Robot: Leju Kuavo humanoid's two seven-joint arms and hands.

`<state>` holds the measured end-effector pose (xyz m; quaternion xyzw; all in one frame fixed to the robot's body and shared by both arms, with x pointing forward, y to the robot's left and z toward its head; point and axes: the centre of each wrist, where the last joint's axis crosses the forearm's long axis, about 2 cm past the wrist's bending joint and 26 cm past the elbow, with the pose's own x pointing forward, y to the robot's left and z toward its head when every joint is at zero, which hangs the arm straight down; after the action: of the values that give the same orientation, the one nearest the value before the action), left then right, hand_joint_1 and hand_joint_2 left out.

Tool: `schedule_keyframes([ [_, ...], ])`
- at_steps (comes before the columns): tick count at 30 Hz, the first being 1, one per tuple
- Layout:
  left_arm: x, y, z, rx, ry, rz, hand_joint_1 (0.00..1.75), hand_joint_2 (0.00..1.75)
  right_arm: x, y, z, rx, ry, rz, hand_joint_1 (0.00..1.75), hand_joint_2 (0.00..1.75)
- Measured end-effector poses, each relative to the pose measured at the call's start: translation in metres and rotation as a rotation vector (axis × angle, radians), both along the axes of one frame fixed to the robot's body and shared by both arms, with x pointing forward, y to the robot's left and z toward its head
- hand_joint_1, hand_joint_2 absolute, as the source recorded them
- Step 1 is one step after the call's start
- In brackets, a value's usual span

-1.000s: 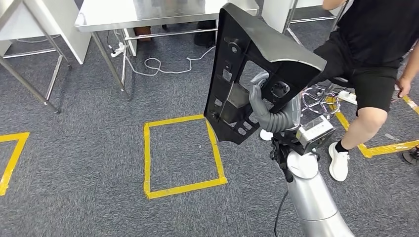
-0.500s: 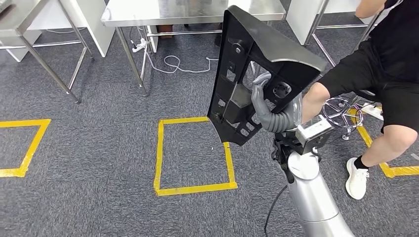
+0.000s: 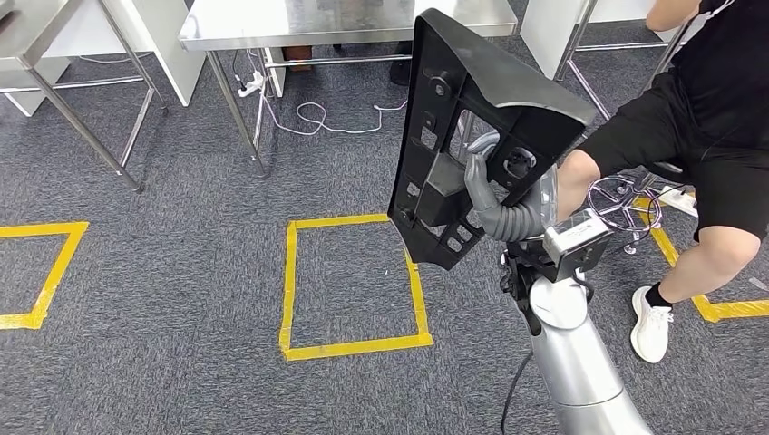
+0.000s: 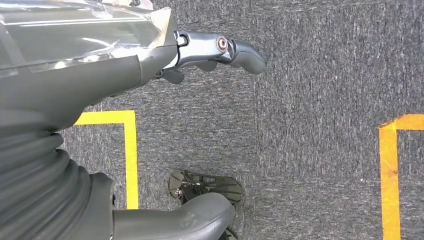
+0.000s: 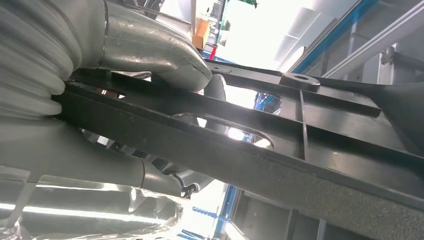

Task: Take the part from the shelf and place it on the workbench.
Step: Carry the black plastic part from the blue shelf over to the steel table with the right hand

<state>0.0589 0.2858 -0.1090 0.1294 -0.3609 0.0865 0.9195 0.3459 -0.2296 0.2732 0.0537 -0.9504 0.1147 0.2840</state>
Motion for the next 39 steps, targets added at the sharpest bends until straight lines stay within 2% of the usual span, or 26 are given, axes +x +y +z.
schedule_keyframes([
  [39,0.0002,0.0017,0.0000,-0.004,0.002,0.007,0.00,1.75,0.0021,0.0017,-0.0024,-0.018,0.005,-0.010,1.75,1.75],
])
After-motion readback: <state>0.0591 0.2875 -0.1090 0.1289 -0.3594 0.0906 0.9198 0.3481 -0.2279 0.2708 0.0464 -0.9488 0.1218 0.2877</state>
